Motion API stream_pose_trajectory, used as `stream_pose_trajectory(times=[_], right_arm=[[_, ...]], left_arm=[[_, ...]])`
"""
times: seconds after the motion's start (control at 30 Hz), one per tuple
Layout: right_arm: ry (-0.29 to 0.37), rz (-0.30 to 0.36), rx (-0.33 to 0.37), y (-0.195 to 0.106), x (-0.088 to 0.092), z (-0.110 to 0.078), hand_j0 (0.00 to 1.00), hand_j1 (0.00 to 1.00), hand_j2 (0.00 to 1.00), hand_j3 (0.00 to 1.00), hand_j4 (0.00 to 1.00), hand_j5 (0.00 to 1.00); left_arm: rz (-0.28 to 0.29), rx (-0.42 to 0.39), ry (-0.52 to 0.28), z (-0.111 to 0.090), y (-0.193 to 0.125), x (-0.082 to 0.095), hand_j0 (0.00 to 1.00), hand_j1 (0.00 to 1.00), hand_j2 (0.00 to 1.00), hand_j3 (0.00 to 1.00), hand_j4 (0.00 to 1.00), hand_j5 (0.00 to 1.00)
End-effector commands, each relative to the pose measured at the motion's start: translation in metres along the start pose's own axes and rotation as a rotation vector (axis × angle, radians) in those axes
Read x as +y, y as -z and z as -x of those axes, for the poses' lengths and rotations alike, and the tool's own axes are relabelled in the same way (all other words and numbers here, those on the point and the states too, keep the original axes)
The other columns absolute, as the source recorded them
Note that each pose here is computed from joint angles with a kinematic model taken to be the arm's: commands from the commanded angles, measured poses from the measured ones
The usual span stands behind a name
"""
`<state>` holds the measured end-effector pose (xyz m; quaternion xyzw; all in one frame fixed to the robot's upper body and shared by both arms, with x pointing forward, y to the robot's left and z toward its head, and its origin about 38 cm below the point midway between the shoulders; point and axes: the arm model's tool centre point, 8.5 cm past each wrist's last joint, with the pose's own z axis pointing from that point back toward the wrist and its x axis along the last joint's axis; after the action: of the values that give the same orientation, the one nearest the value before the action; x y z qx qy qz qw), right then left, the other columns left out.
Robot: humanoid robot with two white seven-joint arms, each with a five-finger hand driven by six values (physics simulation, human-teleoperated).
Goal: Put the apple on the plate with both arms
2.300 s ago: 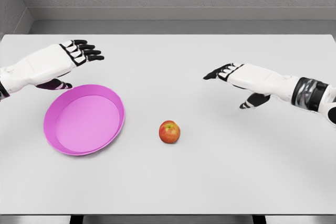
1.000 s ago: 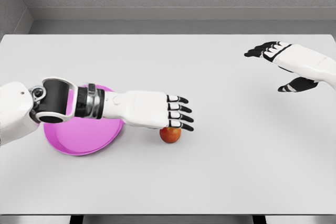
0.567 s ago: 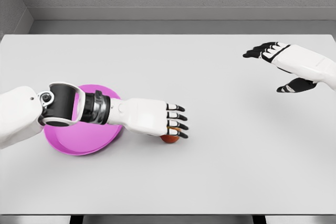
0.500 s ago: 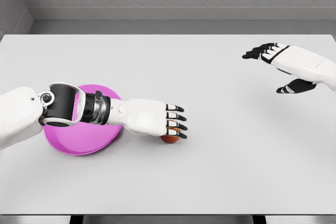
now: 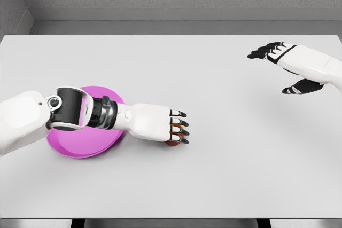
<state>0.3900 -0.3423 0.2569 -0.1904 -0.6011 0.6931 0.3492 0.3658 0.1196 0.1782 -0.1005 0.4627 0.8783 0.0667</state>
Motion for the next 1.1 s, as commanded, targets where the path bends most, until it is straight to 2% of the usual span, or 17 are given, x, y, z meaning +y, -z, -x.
stream_pose_trajectory(times=[0.0, 0.33, 0.67, 0.8, 0.93, 1.07], right_arm=[[0.003, 0.003, -0.001, 0.000, -0.001, 0.000, 1.00, 1.00, 1.00, 1.00, 1.00, 1.00], [0.005, 0.003, -0.010, 0.000, 0.001, -0.004, 1.00, 1.00, 1.00, 1.00, 1.00, 1.00], [0.004, 0.003, -0.013, 0.000, 0.001, -0.004, 1.00, 1.00, 1.00, 1.00, 1.00, 1.00], [0.005, 0.004, -0.014, 0.001, 0.001, -0.004, 1.00, 1.00, 1.00, 1.00, 1.00, 1.00], [0.005, 0.004, -0.014, 0.001, 0.001, -0.004, 1.00, 1.00, 1.00, 1.00, 1.00, 1.00], [0.005, 0.006, -0.013, 0.001, 0.001, -0.004, 1.00, 1.00, 1.00, 1.00, 1.00, 1.00]], left_arm=[[0.001, 0.002, 0.002, 0.000, 0.001, 0.000, 1.00, 1.00, 1.00, 1.00, 1.00, 1.00], [0.036, -0.010, 0.040, -0.004, 0.013, -0.005, 1.00, 1.00, 1.00, 1.00, 1.00, 1.00], [0.030, -0.008, 0.041, -0.001, 0.013, -0.002, 1.00, 1.00, 1.00, 1.00, 1.00, 1.00], [0.032, -0.005, 0.041, 0.000, 0.012, -0.002, 0.72, 0.72, 0.72, 0.72, 0.72, 0.72], [0.041, -0.009, 0.039, -0.001, 0.014, -0.006, 0.63, 0.63, 0.63, 0.63, 0.63, 0.63], [0.041, -0.010, 0.038, -0.002, 0.014, -0.006, 0.46, 0.46, 0.46, 0.46, 0.46, 0.46]])
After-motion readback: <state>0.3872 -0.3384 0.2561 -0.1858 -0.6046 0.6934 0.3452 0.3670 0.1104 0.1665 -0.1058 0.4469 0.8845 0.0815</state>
